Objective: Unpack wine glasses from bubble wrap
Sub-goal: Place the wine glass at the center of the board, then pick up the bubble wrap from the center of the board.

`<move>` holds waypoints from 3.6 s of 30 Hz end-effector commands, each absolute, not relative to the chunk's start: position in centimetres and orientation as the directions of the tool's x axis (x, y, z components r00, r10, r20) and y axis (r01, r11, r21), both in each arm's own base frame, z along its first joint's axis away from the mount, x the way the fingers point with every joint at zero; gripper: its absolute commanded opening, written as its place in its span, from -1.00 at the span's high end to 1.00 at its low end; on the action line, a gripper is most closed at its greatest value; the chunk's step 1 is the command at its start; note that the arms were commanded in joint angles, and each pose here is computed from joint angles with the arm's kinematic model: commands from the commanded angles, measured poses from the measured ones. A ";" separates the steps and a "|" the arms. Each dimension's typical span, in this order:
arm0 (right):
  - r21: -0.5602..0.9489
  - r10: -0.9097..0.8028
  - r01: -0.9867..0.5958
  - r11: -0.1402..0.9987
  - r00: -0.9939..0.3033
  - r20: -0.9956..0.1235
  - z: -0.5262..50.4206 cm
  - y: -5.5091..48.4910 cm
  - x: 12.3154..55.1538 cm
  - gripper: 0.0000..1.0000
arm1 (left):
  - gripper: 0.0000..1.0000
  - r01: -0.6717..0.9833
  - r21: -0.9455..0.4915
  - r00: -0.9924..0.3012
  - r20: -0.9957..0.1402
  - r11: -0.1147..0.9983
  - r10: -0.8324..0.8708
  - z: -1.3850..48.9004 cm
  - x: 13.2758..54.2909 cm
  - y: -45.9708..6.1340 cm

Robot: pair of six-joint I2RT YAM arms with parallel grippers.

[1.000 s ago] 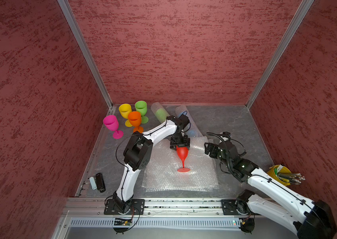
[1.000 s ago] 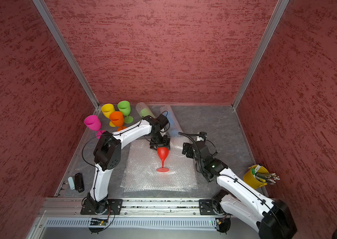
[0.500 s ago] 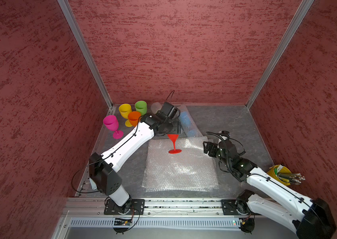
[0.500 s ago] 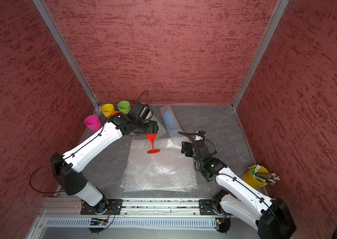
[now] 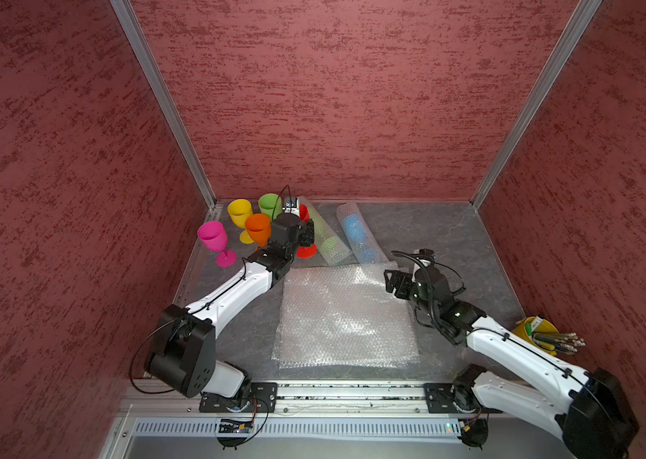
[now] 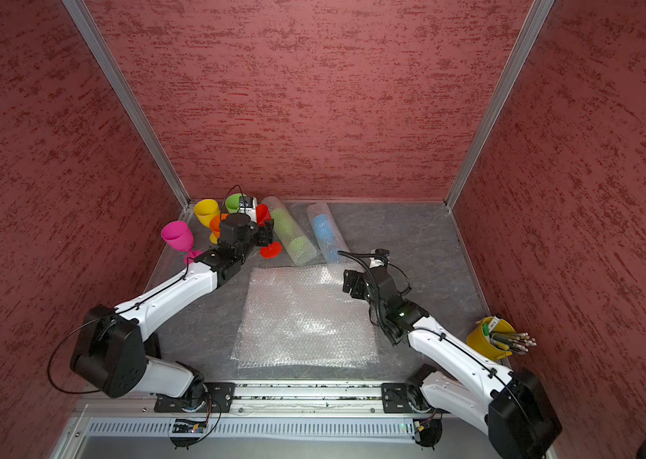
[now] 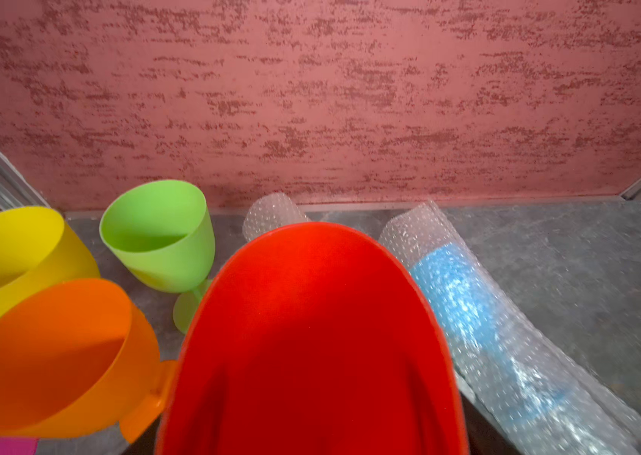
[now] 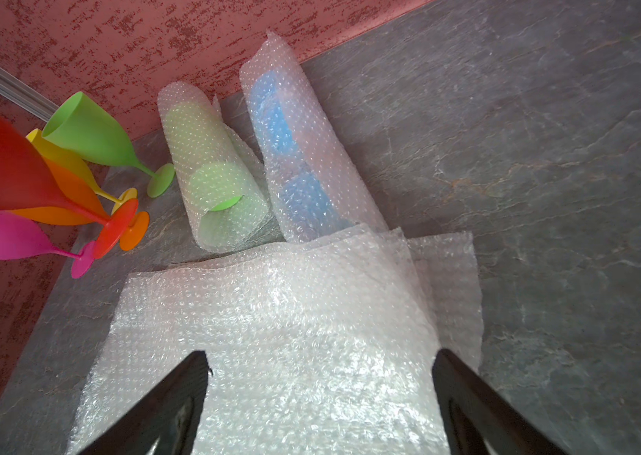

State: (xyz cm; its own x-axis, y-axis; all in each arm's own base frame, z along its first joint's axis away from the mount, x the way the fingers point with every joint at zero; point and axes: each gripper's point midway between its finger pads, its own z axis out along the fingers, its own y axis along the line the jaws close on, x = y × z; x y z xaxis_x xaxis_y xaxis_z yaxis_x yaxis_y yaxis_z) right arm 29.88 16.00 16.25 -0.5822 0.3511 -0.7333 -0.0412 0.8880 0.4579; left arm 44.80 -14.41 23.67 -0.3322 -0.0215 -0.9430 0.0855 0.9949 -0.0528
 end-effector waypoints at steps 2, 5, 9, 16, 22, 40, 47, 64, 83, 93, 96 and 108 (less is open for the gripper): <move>0.481 0.371 -0.060 0.875 -0.555 -0.745 17.6 16.4 30.5 -0.82 | -0.28 0.057 -0.026 -0.200 -0.980 0.998 -0.014 24.2 47.2 -13.1; 0.476 0.368 -0.058 0.878 -0.554 -0.747 17.4 16.2 30.4 -0.82 | -0.30 0.023 -0.012 -0.182 -0.983 1.000 -0.007 22.9 48.1 -12.0; 0.472 0.368 -0.052 0.880 -0.551 -0.748 16.9 16.0 30.3 -0.82 | -0.35 -0.028 -0.016 -0.153 -0.988 0.999 -0.020 21.9 49.2 -10.4; 0.451 0.350 -0.042 0.892 -0.568 -0.745 15.7 15.8 30.1 -0.82 | -0.38 -0.053 0.027 -0.192 -0.981 0.998 0.016 19.5 50.5 -9.2; 0.432 0.337 -0.041 0.901 -0.563 -0.755 15.8 15.5 30.1 -0.82 | -0.43 -0.084 0.036 -0.233 -0.972 0.996 0.015 17.9 51.4 -8.2; 0.412 0.330 -0.025 0.911 -0.557 -0.762 15.7 15.1 30.2 -0.82 | -0.71 -0.082 0.043 -0.322 -0.947 0.996 0.015 16.5 52.9 -8.3; 0.417 0.336 -0.023 0.909 -0.553 -0.762 15.9 14.9 30.0 -0.82 | -0.77 -0.101 0.034 -0.326 -0.945 0.994 -0.001 16.5 52.6 -7.9; 0.406 0.333 -0.018 0.914 -0.537 -0.775 16.5 14.4 29.8 -0.83 | -0.87 -0.109 -0.036 -0.214 -0.975 0.993 -0.059 22.8 51.0 -7.5; 0.381 0.175 -0.306 0.873 -0.531 -0.829 21.0 21.2 33.2 -0.78 | -0.84 -0.084 0.001 0.021 -1.000 0.996 0.003 40.6 37.4 -12.4; 0.214 -0.093 -0.526 0.823 -0.497 -0.863 17.8 30.7 42.8 -0.84 | -0.99 0.277 -0.354 -0.381 -0.894 0.893 -0.236 34.7 25.9 -12.9; 0.215 -0.113 -0.556 0.803 -0.497 -0.861 16.3 32.8 45.8 -0.92 | -0.99 0.336 -0.379 -0.329 -0.905 0.862 -0.270 34.1 23.5 -11.7; 0.181 -0.232 -0.555 0.812 -0.591 -0.772 8.6 38.7 54.7 -0.97 | -0.99 0.165 -0.258 -0.340 -0.921 0.952 -0.191 30.8 23.8 -9.0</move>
